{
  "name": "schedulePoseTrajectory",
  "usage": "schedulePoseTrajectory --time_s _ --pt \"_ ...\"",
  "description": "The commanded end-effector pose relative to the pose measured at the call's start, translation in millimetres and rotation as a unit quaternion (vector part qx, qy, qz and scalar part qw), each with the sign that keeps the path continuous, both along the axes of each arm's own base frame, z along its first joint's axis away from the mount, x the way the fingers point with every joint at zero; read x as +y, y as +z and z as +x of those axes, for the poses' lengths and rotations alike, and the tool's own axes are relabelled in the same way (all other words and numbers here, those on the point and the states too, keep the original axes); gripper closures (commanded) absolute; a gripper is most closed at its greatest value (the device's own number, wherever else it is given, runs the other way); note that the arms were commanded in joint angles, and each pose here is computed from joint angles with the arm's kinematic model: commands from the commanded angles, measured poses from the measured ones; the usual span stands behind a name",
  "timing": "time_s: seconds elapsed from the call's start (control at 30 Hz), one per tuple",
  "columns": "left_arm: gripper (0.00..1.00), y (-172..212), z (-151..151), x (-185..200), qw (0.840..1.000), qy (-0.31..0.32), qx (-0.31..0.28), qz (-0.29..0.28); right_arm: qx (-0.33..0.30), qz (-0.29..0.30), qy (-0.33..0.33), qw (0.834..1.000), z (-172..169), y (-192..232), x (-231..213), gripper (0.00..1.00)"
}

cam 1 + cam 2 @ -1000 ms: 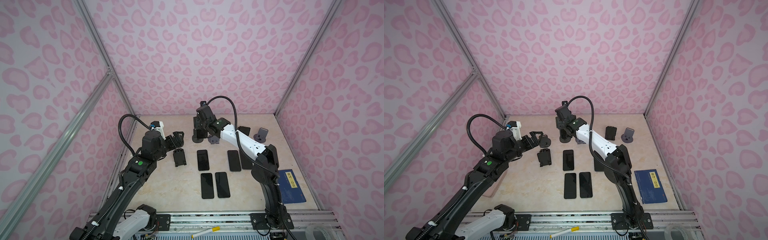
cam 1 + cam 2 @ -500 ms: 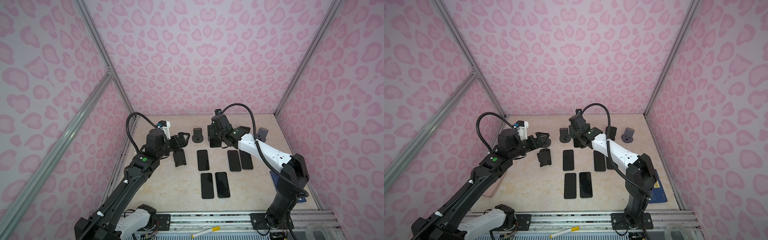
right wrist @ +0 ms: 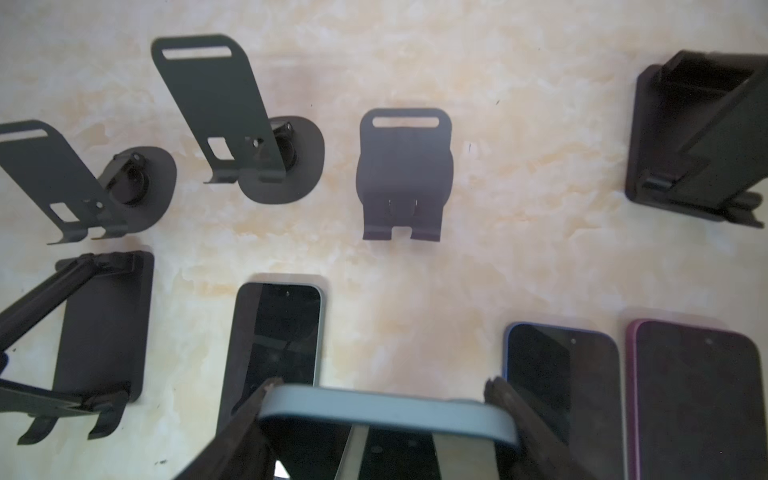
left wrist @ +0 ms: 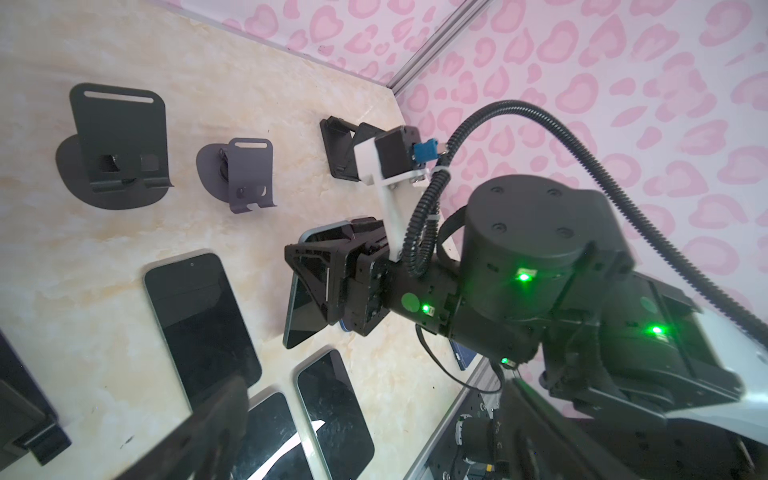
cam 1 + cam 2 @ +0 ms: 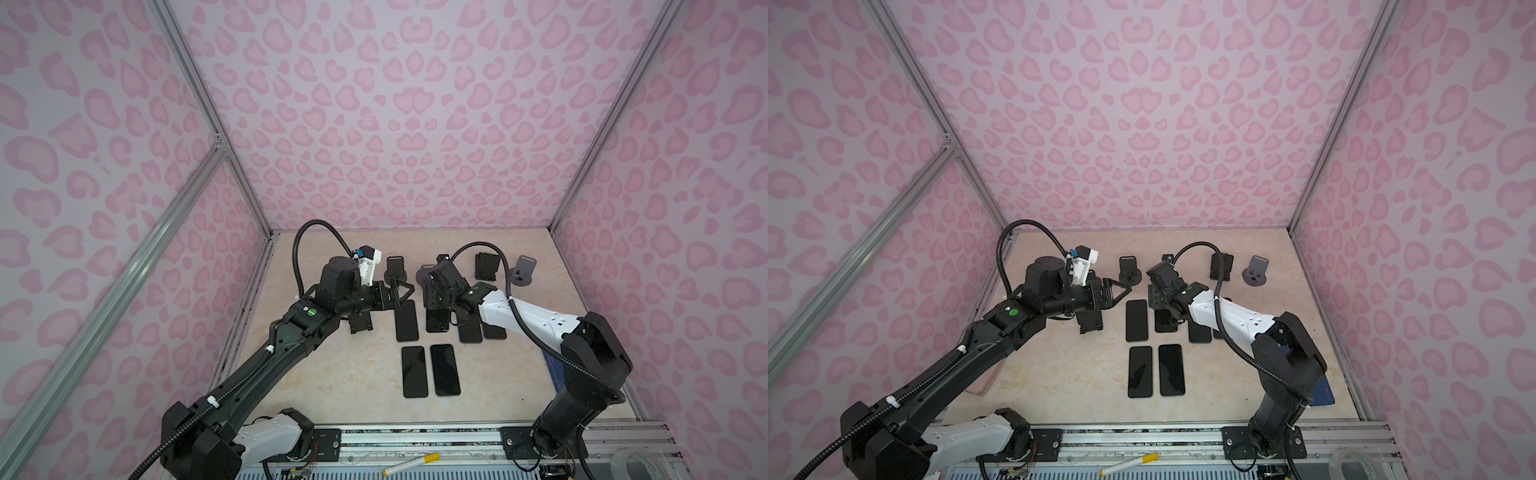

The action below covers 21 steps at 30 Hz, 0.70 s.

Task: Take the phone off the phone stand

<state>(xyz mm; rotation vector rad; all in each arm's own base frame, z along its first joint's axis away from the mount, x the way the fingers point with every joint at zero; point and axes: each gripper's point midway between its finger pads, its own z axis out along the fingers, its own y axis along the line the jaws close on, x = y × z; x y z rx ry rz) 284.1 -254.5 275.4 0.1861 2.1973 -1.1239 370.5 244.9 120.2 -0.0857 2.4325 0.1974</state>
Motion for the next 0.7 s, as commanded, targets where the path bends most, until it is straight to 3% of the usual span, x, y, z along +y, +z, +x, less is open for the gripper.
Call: schedulePoseTrajectory --time_s 0.0,0.67 --pt "0.03 6 2 1 1.0 0.003 -0.019 0.002 -0.007 0.024 -0.004 1.0 2 0 6 0.33" --pt "0.02 8 3 6 0.999 0.015 -0.027 0.008 0.018 0.005 -0.013 1.0 2 -29 -2 0.34"
